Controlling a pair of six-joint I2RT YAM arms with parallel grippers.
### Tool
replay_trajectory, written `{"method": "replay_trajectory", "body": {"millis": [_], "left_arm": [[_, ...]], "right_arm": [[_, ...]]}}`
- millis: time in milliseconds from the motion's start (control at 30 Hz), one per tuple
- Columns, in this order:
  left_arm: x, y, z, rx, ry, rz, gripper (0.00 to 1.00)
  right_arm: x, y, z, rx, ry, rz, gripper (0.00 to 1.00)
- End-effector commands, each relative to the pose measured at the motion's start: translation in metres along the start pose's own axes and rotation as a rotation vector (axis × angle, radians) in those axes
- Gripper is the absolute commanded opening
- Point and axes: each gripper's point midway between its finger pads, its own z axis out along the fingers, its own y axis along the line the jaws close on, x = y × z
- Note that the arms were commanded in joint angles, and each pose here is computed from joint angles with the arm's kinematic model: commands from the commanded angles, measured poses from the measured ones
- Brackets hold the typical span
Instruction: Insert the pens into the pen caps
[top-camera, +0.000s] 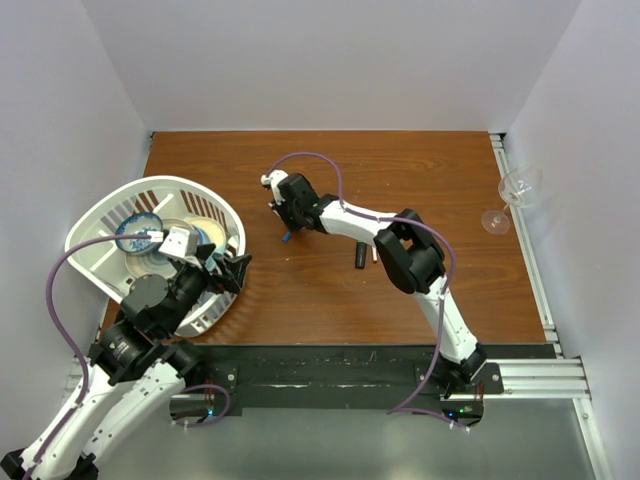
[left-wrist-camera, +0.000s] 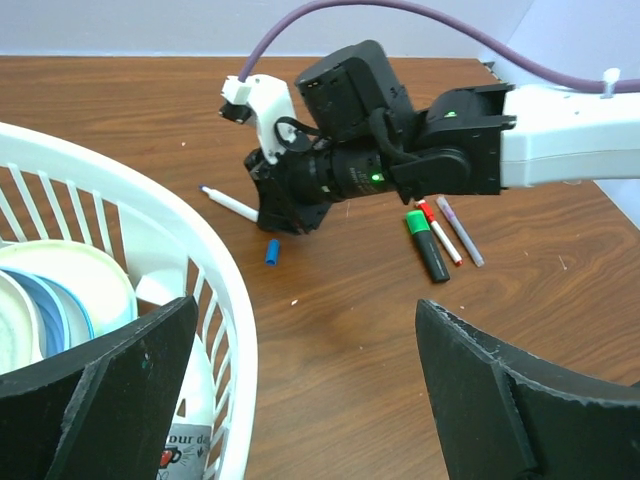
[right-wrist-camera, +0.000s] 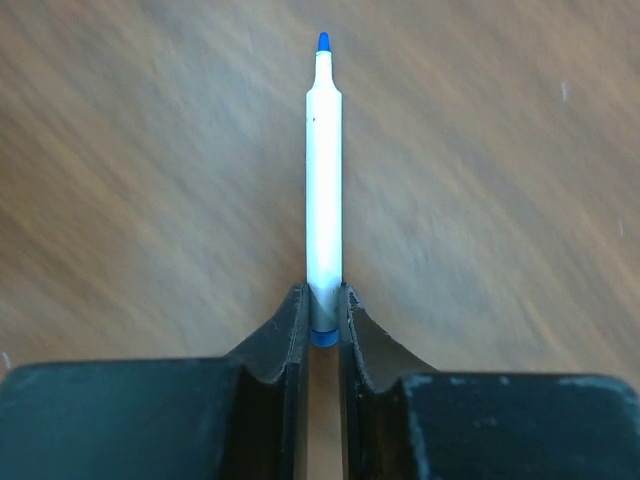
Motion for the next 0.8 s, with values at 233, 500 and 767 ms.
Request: {"method": "replay_trajectory", "body": {"millis": [233,500,767], "left_arm": [[-0.016,-0.039,0.016,0.073,0.121,-0.222,0.89],[0.008,-0.067,0.048,0.149,0.195,-0.412,0.81],[0.026,-0.070,0.081,0.129,0.199,-0.486,0.77]], "right_arm": [[0.053,-0.016,-0.085,0.091,0.069,0.121,0.00],[0.067,-0.005,-0.140,0.041,-0.059,0.334,0.00],[0.033,0.001,-0.197,-0.049,-0.274,0.484,0.00]]}}
